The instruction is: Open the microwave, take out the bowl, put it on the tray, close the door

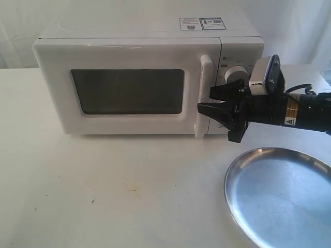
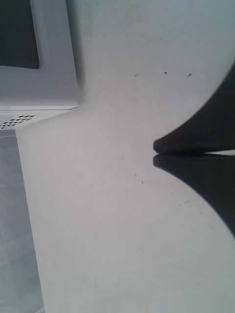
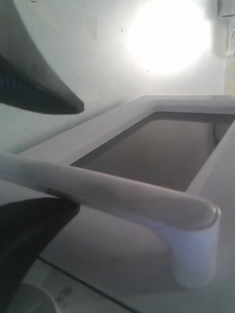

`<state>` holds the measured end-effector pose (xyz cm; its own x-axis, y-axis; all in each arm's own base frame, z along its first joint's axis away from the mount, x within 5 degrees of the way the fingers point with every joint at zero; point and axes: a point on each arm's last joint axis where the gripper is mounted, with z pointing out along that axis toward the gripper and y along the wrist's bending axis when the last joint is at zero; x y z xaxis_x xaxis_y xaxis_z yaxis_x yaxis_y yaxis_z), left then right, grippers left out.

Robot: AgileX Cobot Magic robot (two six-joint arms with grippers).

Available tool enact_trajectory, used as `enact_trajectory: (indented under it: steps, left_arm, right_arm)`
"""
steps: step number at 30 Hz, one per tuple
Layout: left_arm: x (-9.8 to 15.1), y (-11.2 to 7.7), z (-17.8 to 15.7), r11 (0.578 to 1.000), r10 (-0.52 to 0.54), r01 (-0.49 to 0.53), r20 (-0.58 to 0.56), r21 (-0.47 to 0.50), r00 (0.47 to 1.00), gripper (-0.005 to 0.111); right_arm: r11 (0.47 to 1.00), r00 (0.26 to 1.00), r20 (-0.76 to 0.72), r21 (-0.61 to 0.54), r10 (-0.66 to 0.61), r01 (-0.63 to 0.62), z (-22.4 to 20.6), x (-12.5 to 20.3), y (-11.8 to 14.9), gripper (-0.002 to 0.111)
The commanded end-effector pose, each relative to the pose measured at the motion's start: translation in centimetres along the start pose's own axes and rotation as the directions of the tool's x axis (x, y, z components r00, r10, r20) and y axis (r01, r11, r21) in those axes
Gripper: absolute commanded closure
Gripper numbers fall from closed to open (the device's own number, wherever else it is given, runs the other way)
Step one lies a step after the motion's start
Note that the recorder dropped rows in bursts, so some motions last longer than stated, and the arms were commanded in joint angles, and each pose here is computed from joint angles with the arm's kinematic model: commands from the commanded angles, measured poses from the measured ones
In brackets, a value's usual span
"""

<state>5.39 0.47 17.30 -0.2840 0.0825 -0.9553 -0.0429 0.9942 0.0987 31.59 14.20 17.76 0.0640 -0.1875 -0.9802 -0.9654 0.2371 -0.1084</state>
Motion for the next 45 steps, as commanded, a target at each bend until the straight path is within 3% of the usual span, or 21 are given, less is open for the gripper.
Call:
enact_trajectory:
  steps: [1,7,12,18,33,45]
  left_arm:
    - [-0.1,0.0,0.0,1.0,-0.01,0.01,0.004,0.002,1.0,0.107]
    - [-0.1,0.0,0.0,1.0,-0.01,0.01,0.004,0.002,1.0,0.107]
    - [-0.1,0.0,0.0,1.0,-0.01,0.01,0.004,0.002,1.0,0.107]
    - [-0.1,0.0,0.0,1.0,-0.01,0.01,0.004,0.002,1.0,0.107]
    - [-0.1,0.0,0.0,1.0,-0.01,0.01,0.004,0.002,1.0,0.107]
    - [-0.1,0.0,0.0,1.0,-0.01,0.01,0.004,0.002,1.0,0.107]
  right_arm:
    - [0.995,0.993,-0.065,0.028,0.094,-0.092,1.1,1.0,-0.7,0.076]
    - [0.994,0.986,-0.13,0.049,0.103,-0.097,1.0,1.5,-0.8,0.069]
    - [0.979,0.961,-0.232,0.169,0.151,-0.113,0.5,2.2,-1.5,0.066]
    - [0.96,0.949,-0.253,0.252,0.189,-0.123,-0.4,1.5,-2.0,0.066]
    - [0.99,0.992,-0.056,0.092,0.112,-0.107,-0.1,-0.8,-0.7,0.066]
    - [1.0,0.993,-0.119,-0.011,0.023,-0.025,3.7,-1.5,1.9,0.066]
